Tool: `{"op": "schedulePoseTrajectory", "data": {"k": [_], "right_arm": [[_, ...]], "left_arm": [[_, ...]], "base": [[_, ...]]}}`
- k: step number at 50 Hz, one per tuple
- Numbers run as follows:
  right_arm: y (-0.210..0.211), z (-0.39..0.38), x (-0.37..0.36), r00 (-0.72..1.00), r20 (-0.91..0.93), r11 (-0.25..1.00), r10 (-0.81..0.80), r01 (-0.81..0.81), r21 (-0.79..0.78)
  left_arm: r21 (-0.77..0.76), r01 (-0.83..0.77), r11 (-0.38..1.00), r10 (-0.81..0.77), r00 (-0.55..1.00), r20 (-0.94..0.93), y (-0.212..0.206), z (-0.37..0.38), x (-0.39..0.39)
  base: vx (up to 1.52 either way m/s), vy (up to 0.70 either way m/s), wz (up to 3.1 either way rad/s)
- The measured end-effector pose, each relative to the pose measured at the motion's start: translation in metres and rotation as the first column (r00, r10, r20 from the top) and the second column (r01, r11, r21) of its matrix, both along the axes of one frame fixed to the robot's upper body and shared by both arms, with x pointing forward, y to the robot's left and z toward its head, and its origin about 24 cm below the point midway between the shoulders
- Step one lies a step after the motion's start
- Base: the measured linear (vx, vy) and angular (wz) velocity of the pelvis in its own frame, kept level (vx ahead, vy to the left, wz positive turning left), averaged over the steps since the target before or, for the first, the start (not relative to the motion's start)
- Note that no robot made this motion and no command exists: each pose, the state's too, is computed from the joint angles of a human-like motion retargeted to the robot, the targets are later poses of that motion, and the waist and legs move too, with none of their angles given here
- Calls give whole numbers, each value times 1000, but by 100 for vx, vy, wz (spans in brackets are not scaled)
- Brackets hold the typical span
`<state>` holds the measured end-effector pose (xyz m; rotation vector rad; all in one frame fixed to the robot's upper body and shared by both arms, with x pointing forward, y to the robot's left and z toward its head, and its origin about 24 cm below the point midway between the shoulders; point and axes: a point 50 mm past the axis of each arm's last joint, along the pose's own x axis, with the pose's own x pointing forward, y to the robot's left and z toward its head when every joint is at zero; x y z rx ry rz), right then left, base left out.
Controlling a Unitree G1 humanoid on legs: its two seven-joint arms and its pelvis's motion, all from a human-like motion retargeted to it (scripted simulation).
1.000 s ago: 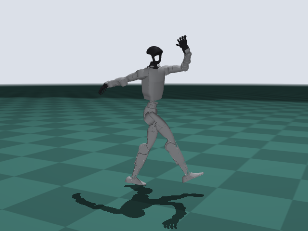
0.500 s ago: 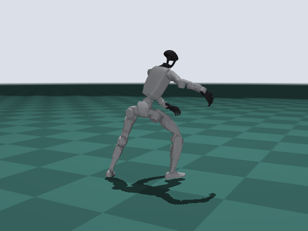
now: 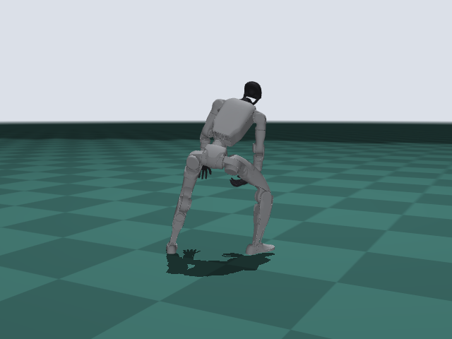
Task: Kungfu
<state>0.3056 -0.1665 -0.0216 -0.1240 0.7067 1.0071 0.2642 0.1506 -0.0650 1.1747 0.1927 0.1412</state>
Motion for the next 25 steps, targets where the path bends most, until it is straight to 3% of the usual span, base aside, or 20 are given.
{"op": "schedulePoseTrajectory", "data": {"k": [6,12,16,21,25], "right_arm": [[-7,6,4,997,79,998,6,-1,-62],[-4,37,22,956,275,995,-99,89,47],[6,76,35,895,440,995,-77,38,96],[30,133,40,736,676,990,-28,-75,123],[44,177,35,547,832,977,-91,-112,181]], "left_arm": [[-41,-41,998,40,999,-32,-6,-6,-8],[-111,-131,985,127,991,-45,-9,-6,-13],[-134,-193,972,193,981,-15,3,-2,-16],[-198,-318,927,327,945,13,34,3,-26],[-282,-396,874,429,901,64,71,17,-29]], "base": [[18,13,-8],[22,3,44],[44,-11,34],[70,19,-18],[82,59,25]]}}
